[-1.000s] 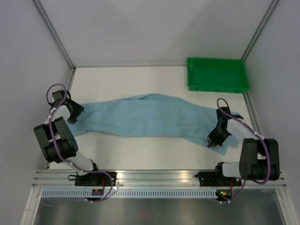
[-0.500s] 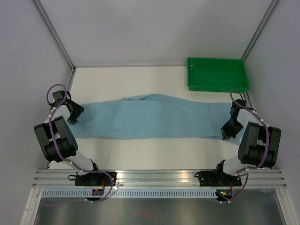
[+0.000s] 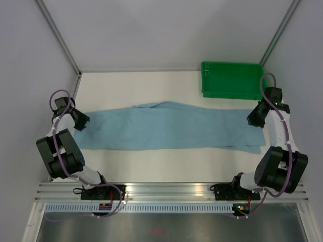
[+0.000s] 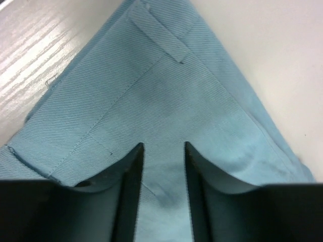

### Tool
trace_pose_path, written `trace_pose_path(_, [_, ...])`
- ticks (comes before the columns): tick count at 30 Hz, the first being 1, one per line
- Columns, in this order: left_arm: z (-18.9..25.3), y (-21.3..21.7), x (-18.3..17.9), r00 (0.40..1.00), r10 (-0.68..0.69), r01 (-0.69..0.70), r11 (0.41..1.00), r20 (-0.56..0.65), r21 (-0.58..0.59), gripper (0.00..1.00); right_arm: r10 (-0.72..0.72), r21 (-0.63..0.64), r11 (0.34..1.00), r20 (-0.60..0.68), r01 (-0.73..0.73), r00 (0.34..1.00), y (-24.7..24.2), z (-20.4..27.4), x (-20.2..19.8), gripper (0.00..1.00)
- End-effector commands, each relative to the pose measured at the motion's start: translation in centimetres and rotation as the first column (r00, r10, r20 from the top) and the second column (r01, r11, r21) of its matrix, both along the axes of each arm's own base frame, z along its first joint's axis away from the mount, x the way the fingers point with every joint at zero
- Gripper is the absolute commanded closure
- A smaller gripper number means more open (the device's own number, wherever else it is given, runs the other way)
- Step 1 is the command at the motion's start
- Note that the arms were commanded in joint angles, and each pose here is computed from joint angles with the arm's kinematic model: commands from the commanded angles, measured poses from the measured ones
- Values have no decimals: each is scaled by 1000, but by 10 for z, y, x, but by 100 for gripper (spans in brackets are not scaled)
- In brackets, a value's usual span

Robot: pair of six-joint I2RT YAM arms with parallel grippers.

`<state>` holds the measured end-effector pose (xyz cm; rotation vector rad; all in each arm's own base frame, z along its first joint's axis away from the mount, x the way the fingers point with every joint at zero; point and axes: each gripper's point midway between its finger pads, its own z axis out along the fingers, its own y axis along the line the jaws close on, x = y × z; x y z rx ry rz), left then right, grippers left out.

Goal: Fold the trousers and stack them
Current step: Fold the trousers

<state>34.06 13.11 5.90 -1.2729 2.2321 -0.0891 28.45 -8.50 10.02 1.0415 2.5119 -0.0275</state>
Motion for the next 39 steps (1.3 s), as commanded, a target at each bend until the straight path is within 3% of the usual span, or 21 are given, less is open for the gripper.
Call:
trace_pose_path(1, [24, -12, 2, 995, -73, 74, 997, 71, -7, 60, 73, -68, 996, 187, -62, 980, -4, 71, 30, 100])
trace_pose_path(5, [17, -13, 5, 993, -84, 85, 996, 82, -7, 85, 97, -61, 994, 178, -88, 979, -6, 46, 49, 100])
trace_pose_path(6, [15, -13, 7, 993, -87, 88, 996, 83, -12, 98, 105, -29, 994, 164, -102, 981, -2, 30, 57, 100])
trace_pose_path(12, [-18, -19, 21, 1000, -6, 9, 988, 22, -153, 98, 91, 29, 995, 59, -93, 994, 1, -41, 64, 100])
trace_pose_path(16, [-32, -17, 24, 998, 65, -63, 980, 1, -189, 98, 75, 12, 997, -16, -75, 997, -5, -75, 57, 100])
trace_pose_path(28, [-60, 22, 19, 980, 113, -121, 992, -164, -39, 98, 17, -100, 994, -219, -39, 976, -43, -134, 25, 100])
trace_pose_path(35, [-58, 52, 27, 975, 116, -106, 993, -187, 59, 98, -55, -135, 991, -224, 25, 973, -75, -132, 12, 100])
trace_pose_path(39, [-63, 58, 30, 977, 107, -102, 994, -184, 41, 98, -71, -124, 991, -218, 44, 973, -81, -132, 9, 100])
